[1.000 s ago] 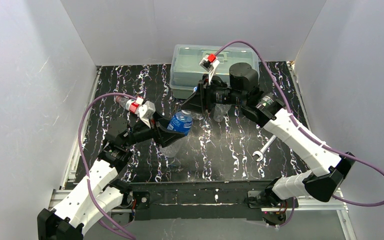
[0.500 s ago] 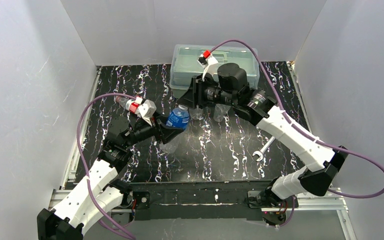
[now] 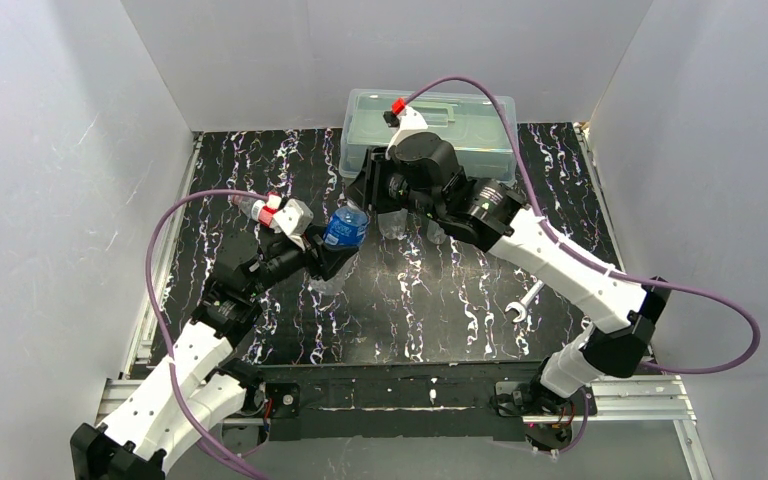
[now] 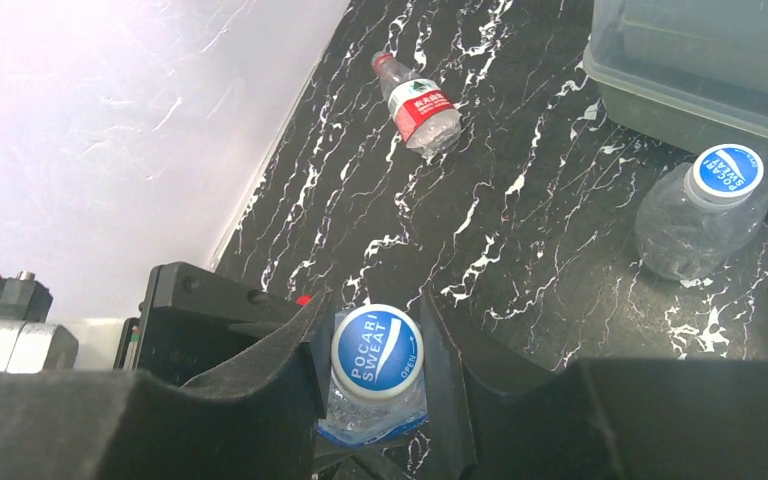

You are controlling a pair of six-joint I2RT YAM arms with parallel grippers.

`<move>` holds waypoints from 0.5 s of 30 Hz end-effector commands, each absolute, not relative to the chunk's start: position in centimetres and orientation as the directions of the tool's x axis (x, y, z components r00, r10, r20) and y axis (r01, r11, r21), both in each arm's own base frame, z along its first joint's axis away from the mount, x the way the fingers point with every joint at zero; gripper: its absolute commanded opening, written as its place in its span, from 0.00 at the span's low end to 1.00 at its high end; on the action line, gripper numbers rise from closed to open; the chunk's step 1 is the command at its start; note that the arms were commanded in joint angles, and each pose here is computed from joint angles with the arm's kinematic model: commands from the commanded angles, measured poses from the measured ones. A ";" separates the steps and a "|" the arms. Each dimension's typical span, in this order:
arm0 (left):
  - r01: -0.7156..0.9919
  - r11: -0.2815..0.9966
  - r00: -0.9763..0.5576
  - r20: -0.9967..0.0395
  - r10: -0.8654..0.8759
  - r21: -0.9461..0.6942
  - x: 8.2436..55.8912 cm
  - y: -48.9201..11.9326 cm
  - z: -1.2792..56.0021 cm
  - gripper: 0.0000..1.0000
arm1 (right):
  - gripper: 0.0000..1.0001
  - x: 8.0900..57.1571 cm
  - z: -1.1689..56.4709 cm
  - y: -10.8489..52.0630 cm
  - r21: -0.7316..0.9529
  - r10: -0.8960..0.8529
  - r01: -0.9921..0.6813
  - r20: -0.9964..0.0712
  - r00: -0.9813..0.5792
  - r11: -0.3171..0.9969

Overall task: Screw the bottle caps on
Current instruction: Screw the bottle cap onto the plastic bottle.

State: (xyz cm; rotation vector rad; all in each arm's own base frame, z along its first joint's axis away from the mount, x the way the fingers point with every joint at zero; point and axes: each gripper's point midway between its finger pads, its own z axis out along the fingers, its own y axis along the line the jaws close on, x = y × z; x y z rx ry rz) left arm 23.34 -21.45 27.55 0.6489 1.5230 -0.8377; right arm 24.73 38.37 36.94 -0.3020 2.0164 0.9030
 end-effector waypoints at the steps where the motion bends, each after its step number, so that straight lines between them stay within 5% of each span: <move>1: 0.691 0.721 0.051 -0.991 -0.122 -0.053 25.7 -18.9 32.4 0.00 | 0.21 22.1 34.1 39.1 0.468 0.020 -0.509 -0.750 -0.662 0.722; 7: 0.692 0.719 0.031 -0.994 -0.109 -0.058 25.2 -18.7 31.1 0.00 | 0.38 22.5 36.0 39.1 0.470 0.055 -0.524 -0.779 -0.624 0.710; 15: 0.716 0.693 -0.014 -0.994 -0.110 -0.087 24.5 -19.1 29.8 0.00 | 0.75 22.8 40.6 37.1 0.456 0.129 -0.545 -0.836 -0.533 0.704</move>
